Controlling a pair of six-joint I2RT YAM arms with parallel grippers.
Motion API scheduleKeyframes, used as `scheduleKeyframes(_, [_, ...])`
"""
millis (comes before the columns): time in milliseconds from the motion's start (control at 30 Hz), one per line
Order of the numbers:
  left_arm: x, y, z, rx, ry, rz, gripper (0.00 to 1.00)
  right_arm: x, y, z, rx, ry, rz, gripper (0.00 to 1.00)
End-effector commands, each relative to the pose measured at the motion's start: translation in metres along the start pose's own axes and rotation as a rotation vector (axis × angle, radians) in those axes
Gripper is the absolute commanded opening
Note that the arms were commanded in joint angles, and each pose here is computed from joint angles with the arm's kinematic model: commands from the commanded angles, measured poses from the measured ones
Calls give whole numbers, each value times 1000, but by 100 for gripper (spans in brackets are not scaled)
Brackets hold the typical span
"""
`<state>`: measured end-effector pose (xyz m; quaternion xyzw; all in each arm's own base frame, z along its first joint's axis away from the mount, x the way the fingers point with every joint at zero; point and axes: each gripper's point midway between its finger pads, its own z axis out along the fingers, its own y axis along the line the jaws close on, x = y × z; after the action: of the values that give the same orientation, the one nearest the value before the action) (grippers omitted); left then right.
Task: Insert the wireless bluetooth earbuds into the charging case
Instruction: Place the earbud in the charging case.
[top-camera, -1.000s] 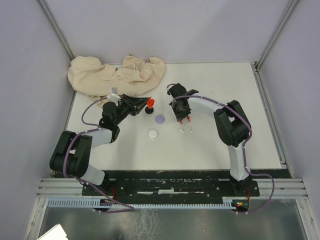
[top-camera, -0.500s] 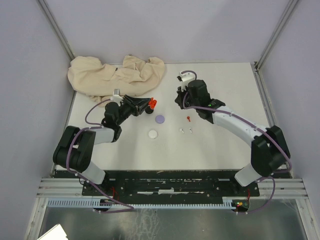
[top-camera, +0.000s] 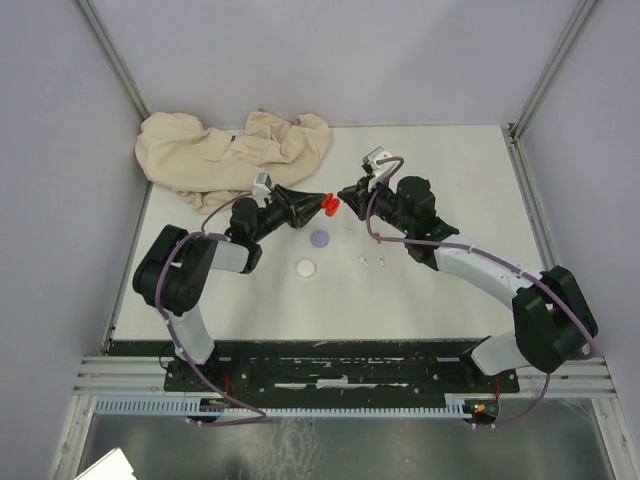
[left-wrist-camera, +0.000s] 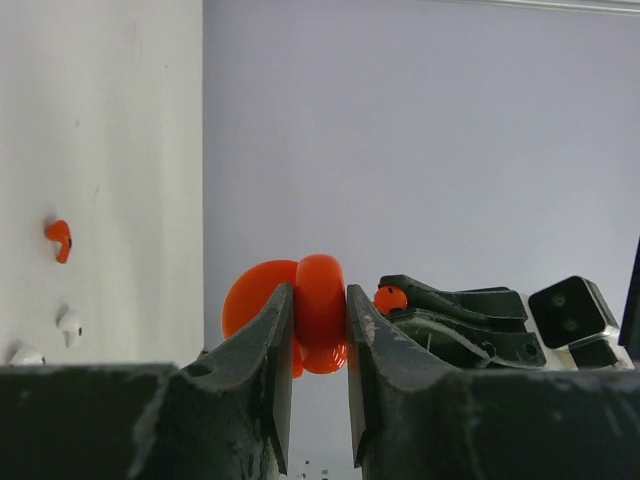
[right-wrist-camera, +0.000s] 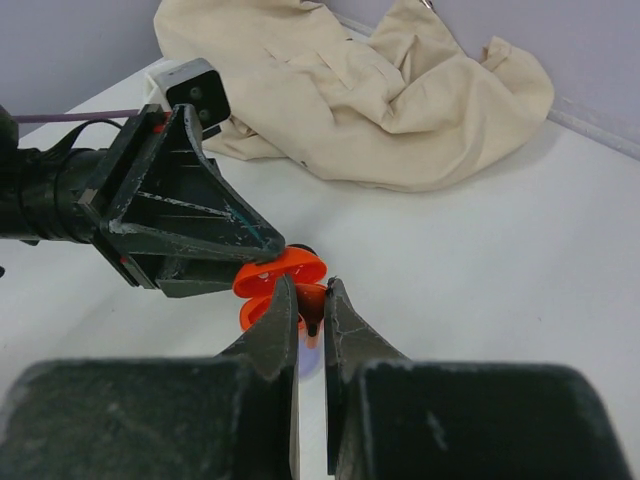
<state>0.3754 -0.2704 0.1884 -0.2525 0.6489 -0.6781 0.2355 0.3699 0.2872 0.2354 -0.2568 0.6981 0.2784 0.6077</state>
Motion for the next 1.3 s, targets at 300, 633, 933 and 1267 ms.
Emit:
scheduleKeyframes(300, [21,-43,16,133,119,-32,3,-21,20,2,-98,-109,-95,2])
scheduleKeyframes(633, [21,-48,18,140,121,-31,3,-10,20,4,-103,-82,-102,2])
scheduleKeyframes(933, [22,-52,17,151,122,-32,3,-2,20,4,-102,-61,-103,2])
scheduleKeyframes(1267, [19,-53,20,158,115,-35,3,0,27,3,-142,-28,-97,28])
